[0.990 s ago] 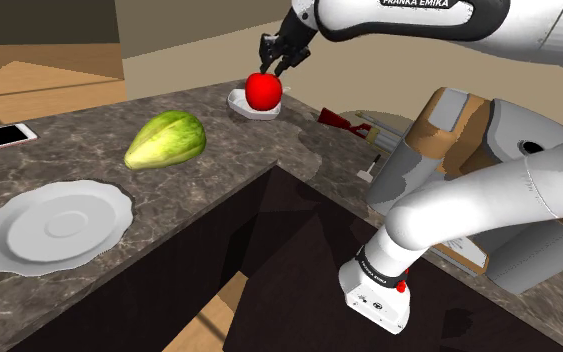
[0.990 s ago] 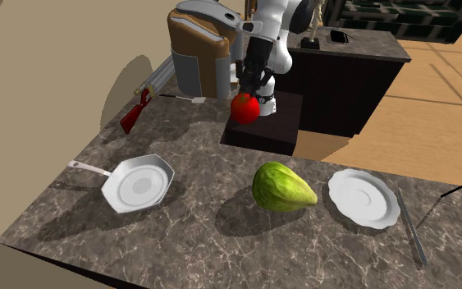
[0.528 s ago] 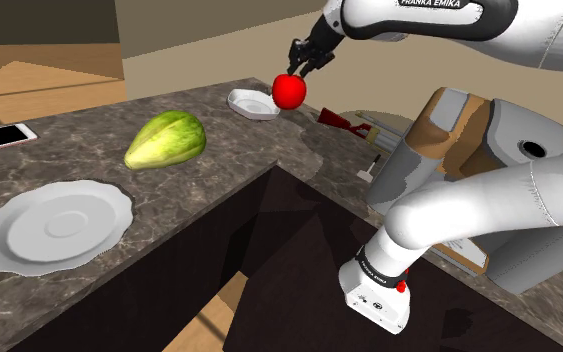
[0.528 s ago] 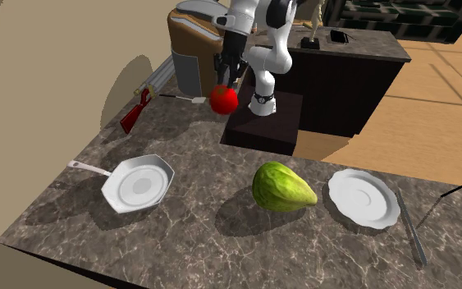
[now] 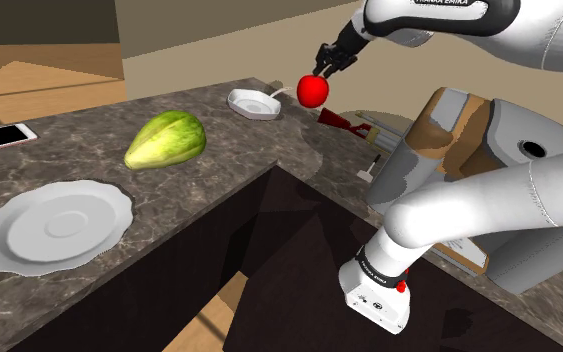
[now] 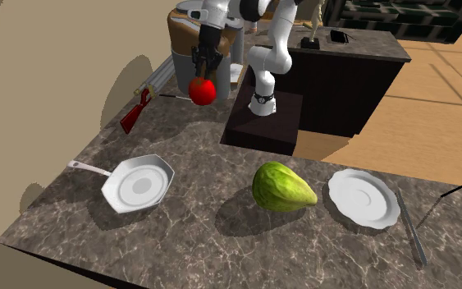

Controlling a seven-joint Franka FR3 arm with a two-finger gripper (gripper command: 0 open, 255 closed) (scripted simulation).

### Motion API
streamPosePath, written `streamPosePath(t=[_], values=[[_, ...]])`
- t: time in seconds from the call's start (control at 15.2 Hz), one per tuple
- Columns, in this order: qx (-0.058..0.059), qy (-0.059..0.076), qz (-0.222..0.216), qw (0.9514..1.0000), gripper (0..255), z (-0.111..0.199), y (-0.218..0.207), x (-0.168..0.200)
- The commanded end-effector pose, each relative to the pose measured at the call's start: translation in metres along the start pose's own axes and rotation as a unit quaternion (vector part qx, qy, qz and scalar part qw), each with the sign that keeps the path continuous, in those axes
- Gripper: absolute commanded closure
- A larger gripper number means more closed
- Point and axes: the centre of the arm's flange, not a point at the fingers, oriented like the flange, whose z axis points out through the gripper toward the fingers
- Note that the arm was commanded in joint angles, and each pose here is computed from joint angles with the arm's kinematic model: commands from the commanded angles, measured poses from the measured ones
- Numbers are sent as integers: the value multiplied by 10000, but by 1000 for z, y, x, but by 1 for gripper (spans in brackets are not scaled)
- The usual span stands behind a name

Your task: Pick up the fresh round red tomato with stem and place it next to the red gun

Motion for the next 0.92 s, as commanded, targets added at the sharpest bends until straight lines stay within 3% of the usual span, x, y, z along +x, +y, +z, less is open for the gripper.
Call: streamPosePath(t=[0.0,0.86], values=[[-1,1,-9,10000,255,-1,26,3],[-1,1,-9,10000,255,-4,204,22]])
